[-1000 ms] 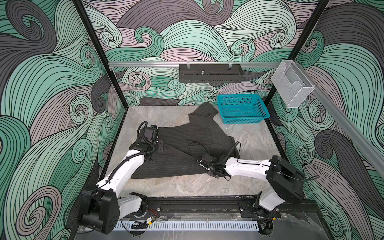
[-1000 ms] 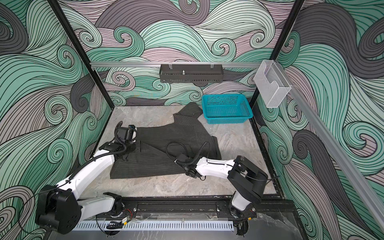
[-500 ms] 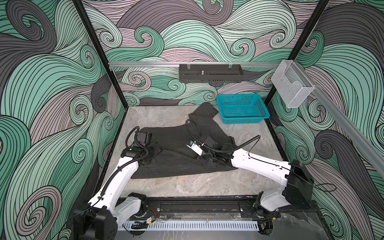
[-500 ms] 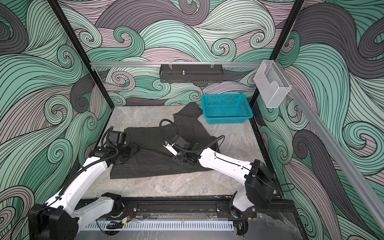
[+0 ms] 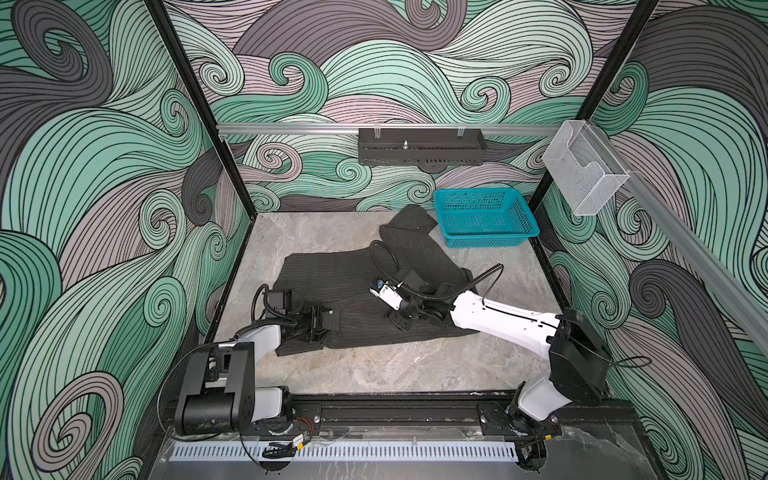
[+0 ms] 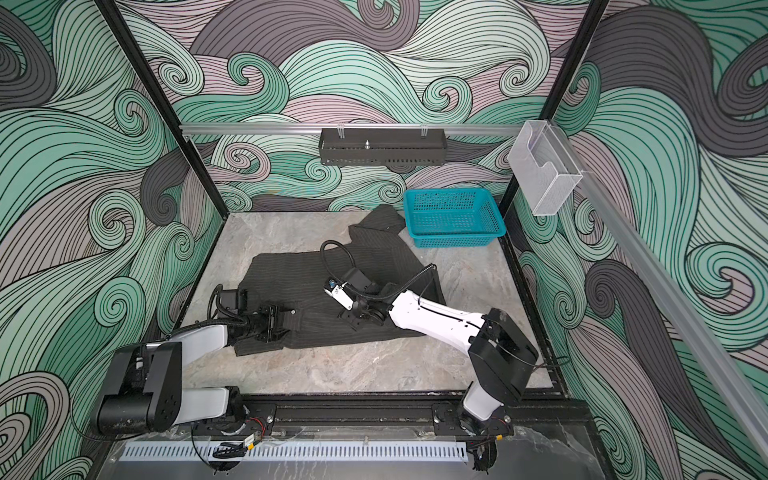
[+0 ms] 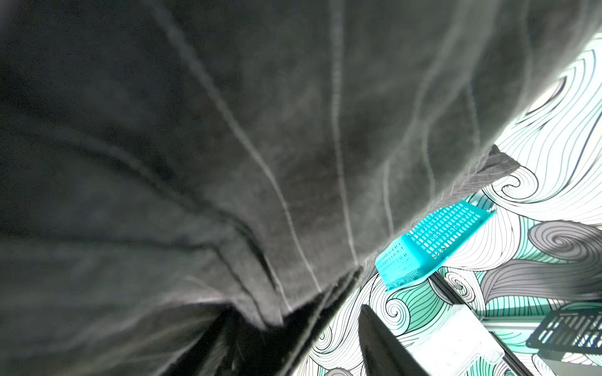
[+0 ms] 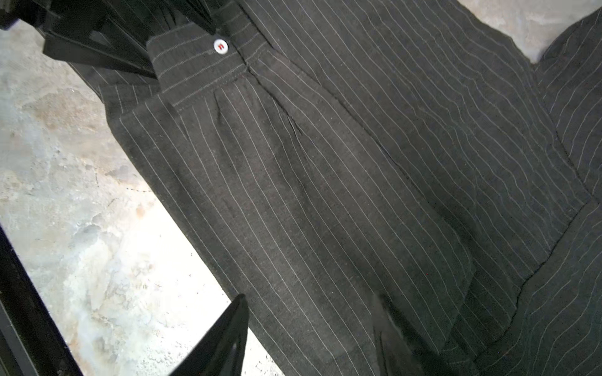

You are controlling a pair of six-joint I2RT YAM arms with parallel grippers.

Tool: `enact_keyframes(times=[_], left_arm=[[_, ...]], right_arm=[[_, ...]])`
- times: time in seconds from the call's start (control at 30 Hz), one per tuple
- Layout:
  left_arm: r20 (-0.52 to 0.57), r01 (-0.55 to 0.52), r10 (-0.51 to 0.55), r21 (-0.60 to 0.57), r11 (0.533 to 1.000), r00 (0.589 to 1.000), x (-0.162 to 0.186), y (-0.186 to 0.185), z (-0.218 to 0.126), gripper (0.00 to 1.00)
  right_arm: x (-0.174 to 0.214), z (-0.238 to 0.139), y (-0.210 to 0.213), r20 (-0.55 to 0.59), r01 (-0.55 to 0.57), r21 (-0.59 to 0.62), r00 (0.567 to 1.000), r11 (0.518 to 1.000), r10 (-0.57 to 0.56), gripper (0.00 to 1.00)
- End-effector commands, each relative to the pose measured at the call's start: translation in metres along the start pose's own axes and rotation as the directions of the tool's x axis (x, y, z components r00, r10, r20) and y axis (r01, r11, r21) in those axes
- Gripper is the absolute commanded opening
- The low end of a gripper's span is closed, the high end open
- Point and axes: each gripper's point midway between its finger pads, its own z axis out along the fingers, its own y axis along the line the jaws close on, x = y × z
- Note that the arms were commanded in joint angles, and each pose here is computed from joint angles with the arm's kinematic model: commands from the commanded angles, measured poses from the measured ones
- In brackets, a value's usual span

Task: Fold and stack the long sleeve shirts
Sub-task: 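Press the folded shirt flat with both grippers and pull the right gripper back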

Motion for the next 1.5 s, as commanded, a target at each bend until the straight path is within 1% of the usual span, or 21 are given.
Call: enact_keyframes(times=[0.0, 0.17, 0.37, 0.43, 0.47, 0.53, 0.57, 0.63, 0.67, 0.7, 0.77, 0.8, 0.87, 1.0, 1.03, 1.1, 1.23, 1.27, 1.33, 1.4, 1.47], left_arm=[[-0.009, -0.033, 0.033, 0.037, 0.999, 0.999, 0.002, -0.010, -0.003, 0.50], [-0.028, -0.156, 0.156, -0.014, 0.988, 0.987, 0.010, -0.014, -0.013, 0.37], [-0.062, -0.289, 0.285, -0.050, 0.956, 0.956, 0.011, -0.032, -0.016, 0.13], [-0.077, -0.319, 0.314, -0.054, 0.946, 0.946, 0.012, -0.037, -0.014, 0.07], [-0.087, -0.331, 0.326, -0.050, 0.942, 0.941, 0.013, -0.039, -0.012, 0.02], [-0.103, -0.350, 0.345, -0.038, 0.936, 0.933, 0.016, -0.042, -0.010, 0.00], [-0.108, -0.364, 0.358, -0.036, 0.931, 0.927, 0.017, -0.044, -0.010, 0.00], [-0.108, -0.401, 0.397, -0.018, 0.916, 0.911, 0.020, -0.051, -0.014, 0.00], [-0.096, -0.431, 0.427, -0.016, 0.902, 0.899, 0.021, -0.056, -0.020, 0.00], [-0.073, -0.472, 0.469, -0.014, 0.882, 0.880, 0.024, -0.063, -0.028, 0.00], [-0.012, -0.550, 0.550, -0.034, 0.834, 0.835, 0.027, -0.075, -0.050, 0.00], [0.029, -0.594, 0.596, -0.049, 0.803, 0.803, 0.029, -0.081, -0.064, 0.00], [0.111, -0.672, 0.675, -0.073, 0.737, 0.729, 0.032, -0.095, -0.089, 0.00], [0.281, -0.758, 0.741, -0.069, 0.649, 0.610, 0.035, -0.120, -0.124, 0.00], [0.300, -0.761, 0.741, -0.068, 0.645, 0.601, 0.034, -0.123, -0.128, 0.00], [0.293, -0.763, 0.747, -0.080, 0.641, 0.597, 0.035, -0.124, -0.130, 0.00], [0.262, -0.739, 0.735, -0.104, 0.665, 0.625, 0.032, -0.122, -0.128, 0.00], [0.261, -0.736, 0.733, -0.106, 0.669, 0.628, 0.032, -0.122, -0.128, 0.00], [0.272, -0.733, 0.728, -0.106, 0.672, 0.629, 0.031, -0.125, -0.130, 0.00], [0.301, -0.740, 0.728, -0.096, 0.666, 0.616, 0.031, -0.131, -0.135, 0.00], [0.326, -0.748, 0.729, -0.087, 0.657, 0.602, 0.032, -0.136, -0.140, 0.00]], right_arm=[[0.001, -0.011, -0.005, 0.026, -0.030, 0.001, 0.999, 1.000, 0.030, 0.62], [0.015, -0.013, -0.017, 0.011, -0.067, 0.016, 0.998, 0.998, 0.067, 0.62], [0.027, -0.020, -0.028, 0.003, -0.099, 0.039, 0.995, 0.994, 0.099, 0.61], [0.035, -0.021, -0.038, -0.002, -0.148, 0.060, 0.989, 0.987, 0.148, 0.61], [0.039, -0.023, -0.048, -0.001, -0.203, 0.076, 0.979, 0.976, 0.203, 0.61], [0.050, -0.025, -0.068, -0.009, -0.339, 0.100, 0.940, 0.936, 0.341, 0.62], [0.059, -0.025, -0.080, -0.024, -0.418, 0.115, 0.906, 0.901, 0.423, 0.62], [0.080, -0.022, -0.098, -0.070, -0.586, 0.120, 0.800, 0.801, 0.596, 0.62], [0.093, -0.019, -0.106, -0.099, -0.662, 0.127, 0.732, 0.738, 0.674, 0.63], [0.107, -0.015, -0.112, -0.132, -0.728, 0.139, 0.659, 0.672, 0.741, 0.63], [0.128, -0.008, -0.120, -0.178, -0.804, 0.154, 0.549, 0.574, 0.817, 0.62], [0.137, -0.005, -0.122, -0.196, -0.828, 0.160, 0.508, 0.538, 0.839, 0.61], [0.148, 0.001, -0.121, -0.221, -0.851, 0.172, 0.457, 0.496, 0.861, 0.60], [0.157, 0.006, -0.111, -0.247, -0.868, 0.164, 0.423, 0.468, 0.872, 0.58], [0.160, 0.005, -0.109, -0.248, -0.870, 0.164, 0.421, 0.466, 0.873, 0.58], [0.164, 0.001, -0.106, -0.240, -0.871, 0.165, 0.420, 0.463, 0.875, 0.58], [0.178, -0.006, -0.101, -0.226, -0.867, 0.187, 0.420, 0.463, 0.879, 0.55], [0.183, -0.005, -0.101, -0.228, -0.870, 0.193, 0.409, 0.453, 0.883, 0.52], [0.193, -0.003, -0.101, -0.239, -0.882, 0.199, 0.379, 0.427, 0.894, 0.41], [0.200, 0.000, -0.102, -0.246, -0.896, 0.194, 0.350, 0.400, 0.904, 0.30], [0.203, 0.002, -0.103, -0.240, -0.901, 0.193, 0.341, 0.389, 0.909, 0.23]])
